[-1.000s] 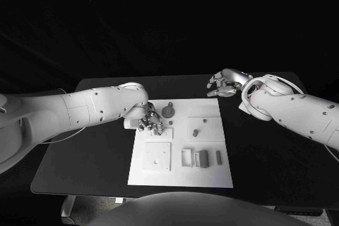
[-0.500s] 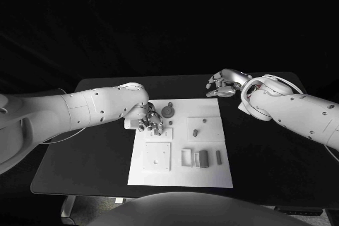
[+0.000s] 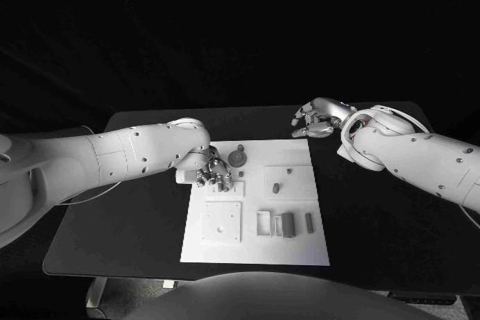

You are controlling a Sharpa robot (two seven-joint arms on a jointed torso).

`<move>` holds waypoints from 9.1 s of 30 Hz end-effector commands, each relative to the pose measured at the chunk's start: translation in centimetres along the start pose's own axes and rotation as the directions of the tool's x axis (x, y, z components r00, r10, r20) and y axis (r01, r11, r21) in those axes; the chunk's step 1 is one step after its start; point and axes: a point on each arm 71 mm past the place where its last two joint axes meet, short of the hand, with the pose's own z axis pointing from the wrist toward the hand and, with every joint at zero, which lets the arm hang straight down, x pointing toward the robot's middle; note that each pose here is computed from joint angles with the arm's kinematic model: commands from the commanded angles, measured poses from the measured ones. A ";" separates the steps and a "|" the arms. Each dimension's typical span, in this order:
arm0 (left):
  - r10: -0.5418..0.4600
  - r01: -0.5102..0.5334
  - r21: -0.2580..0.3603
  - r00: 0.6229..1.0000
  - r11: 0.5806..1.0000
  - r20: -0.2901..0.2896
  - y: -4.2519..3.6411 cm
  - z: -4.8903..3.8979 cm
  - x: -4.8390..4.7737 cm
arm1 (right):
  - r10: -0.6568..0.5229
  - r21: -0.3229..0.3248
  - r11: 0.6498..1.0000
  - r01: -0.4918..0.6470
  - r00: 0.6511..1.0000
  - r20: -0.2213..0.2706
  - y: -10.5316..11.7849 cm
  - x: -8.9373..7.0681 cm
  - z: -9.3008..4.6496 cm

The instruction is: Assemble the parts on the task board

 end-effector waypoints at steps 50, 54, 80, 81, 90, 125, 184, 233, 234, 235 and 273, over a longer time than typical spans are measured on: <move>-0.187 0.175 0.068 0.908 0.982 0.374 4.34 -5.06 -10.19 | -0.007 0.023 1.000 0.007 1.000 -0.010 -1.0 -0.2 -0.4; -0.159 0.151 0.051 0.920 0.987 0.359 3.63 -4.56 -10.54 | -0.006 0.020 1.000 0.006 1.000 -0.013 -0.9 -0.2 -0.3; 0.001 0.022 -0.065 0.943 0.998 0.332 2.55 -0.83 -9.27 | -0.004 0.009 1.000 0.004 1.000 -0.018 -0.3 0.0 -0.1; 0.000 0.023 -0.064 0.944 0.998 0.329 2.54 -0.65 -9.15 | -0.003 0.008 1.000 0.004 1.000 -0.019 -0.3 0.0 -0.1; -0.027 0.047 -0.062 0.955 0.997 0.297 2.76 0.18 -8.68 | -0.004 0.011 1.000 0.004 1.000 -0.020 -0.4 0.0 -0.1; -0.053 0.065 -0.046 0.971 0.997 0.234 2.07 1.27 -7.62 | -0.003 0.009 1.000 0.004 1.000 -0.016 -0.2 0.0 0.0; -0.164 0.169 -0.007 0.964 0.986 0.208 3.21 0.97 -7.11 | -0.005 0.017 1.000 0.005 1.000 -0.019 -0.6 0.0 -0.1; -0.082 0.076 0.038 0.973 0.996 0.217 4.32 -1.92 0.73 | -0.007 0.038 0.999 0.008 1.000 -0.017 -1.6 -0.3 -0.6; -0.082 0.076 0.038 0.973 0.996 0.214 4.33 -1.87 0.79 | -0.007 0.039 0.999 0.008 1.000 -0.018 -1.6 -0.3 -0.6; -0.083 0.077 0.037 0.974 0.996 0.211 4.32 -1.82 0.87 | -0.007 0.039 0.999 0.008 1.000 -0.018 -1.6 -0.3 -0.6; -0.051 0.047 0.028 0.987 0.998 0.150 4.06 -1.23 2.29 | -0.008 0.042 0.999 0.008 1.000 -0.021 -1.7 -0.3 -0.7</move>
